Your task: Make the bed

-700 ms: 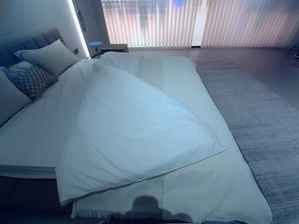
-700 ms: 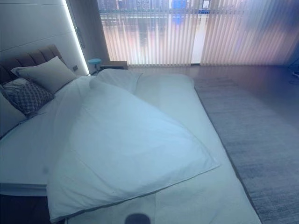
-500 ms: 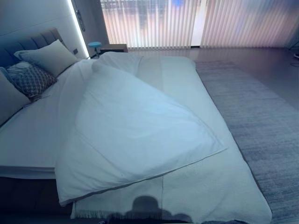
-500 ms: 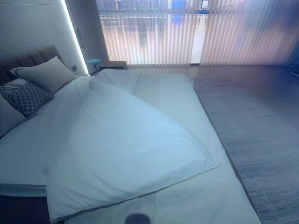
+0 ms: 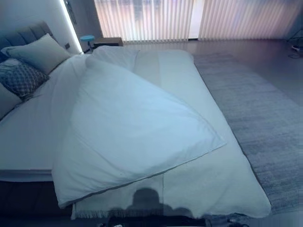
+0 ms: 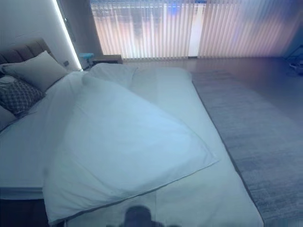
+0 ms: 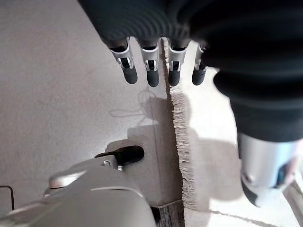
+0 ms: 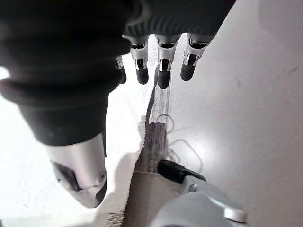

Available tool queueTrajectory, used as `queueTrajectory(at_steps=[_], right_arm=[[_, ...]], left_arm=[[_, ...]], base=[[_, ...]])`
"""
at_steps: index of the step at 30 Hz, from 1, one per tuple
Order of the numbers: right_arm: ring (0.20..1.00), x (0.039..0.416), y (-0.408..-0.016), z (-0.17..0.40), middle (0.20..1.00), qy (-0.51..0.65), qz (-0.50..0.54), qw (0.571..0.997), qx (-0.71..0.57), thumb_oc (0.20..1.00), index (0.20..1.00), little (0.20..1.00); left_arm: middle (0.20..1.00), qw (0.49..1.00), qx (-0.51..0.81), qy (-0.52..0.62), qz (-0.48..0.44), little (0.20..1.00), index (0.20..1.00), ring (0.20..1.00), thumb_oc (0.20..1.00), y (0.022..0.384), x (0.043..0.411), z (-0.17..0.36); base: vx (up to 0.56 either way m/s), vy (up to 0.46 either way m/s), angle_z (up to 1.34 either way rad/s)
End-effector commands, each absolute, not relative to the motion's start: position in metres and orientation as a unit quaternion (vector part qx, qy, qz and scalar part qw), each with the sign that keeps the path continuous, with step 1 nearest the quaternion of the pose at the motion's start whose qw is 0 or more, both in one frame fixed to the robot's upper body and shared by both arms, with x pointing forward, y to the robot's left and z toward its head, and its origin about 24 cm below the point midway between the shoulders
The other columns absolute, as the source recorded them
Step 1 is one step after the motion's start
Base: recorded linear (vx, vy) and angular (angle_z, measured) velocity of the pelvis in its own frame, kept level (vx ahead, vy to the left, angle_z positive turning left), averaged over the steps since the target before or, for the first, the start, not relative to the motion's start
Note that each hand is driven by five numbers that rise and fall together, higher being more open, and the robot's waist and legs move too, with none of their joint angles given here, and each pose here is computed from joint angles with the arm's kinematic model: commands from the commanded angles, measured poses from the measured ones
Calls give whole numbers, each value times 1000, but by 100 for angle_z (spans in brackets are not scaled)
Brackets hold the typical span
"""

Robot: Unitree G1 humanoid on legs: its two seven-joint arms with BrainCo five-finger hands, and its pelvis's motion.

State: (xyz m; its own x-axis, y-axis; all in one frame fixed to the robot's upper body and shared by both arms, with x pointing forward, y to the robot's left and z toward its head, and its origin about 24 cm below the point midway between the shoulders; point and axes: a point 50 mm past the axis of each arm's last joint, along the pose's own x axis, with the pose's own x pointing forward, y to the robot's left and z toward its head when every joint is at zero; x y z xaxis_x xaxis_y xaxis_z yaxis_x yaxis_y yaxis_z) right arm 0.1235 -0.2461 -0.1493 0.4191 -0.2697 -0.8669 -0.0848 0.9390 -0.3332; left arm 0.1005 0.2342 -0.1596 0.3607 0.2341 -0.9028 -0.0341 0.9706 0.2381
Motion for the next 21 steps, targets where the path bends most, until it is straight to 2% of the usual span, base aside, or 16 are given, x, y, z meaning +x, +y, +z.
queueTrajectory(at_steps=[1,7,11,15,21], right_arm=[[1000,171,-237,-133,1000,466,-74,871,-138,1000,1000,1000],[1000,211,-231,-109,1000,392,-67,908,-127,1000,1000,1000],[1000,253,-225,-74,1000,298,-71,947,-101,1000,1000,1000],[1000,277,-225,-46,1000,232,-98,966,-51,1000,1000,1000],[1000,311,-224,-1,1000,136,-133,981,41,1000,1000,1000]], left_arm=[[1000,846,75,515,116,1000,1000,1000,1000,241,130,-149],[1000,863,78,481,131,1000,1000,1000,1000,252,149,-139],[1000,866,89,472,143,1000,1000,1000,1000,261,158,-133],[1000,874,75,454,156,1000,1000,1000,1000,259,169,-128],[1000,894,45,420,151,1000,1000,1000,1000,241,192,-121]], base=[[-19,79,-17],[-62,78,-36],[-47,-13,-16],[-60,-66,-9],[-31,-145,43]])
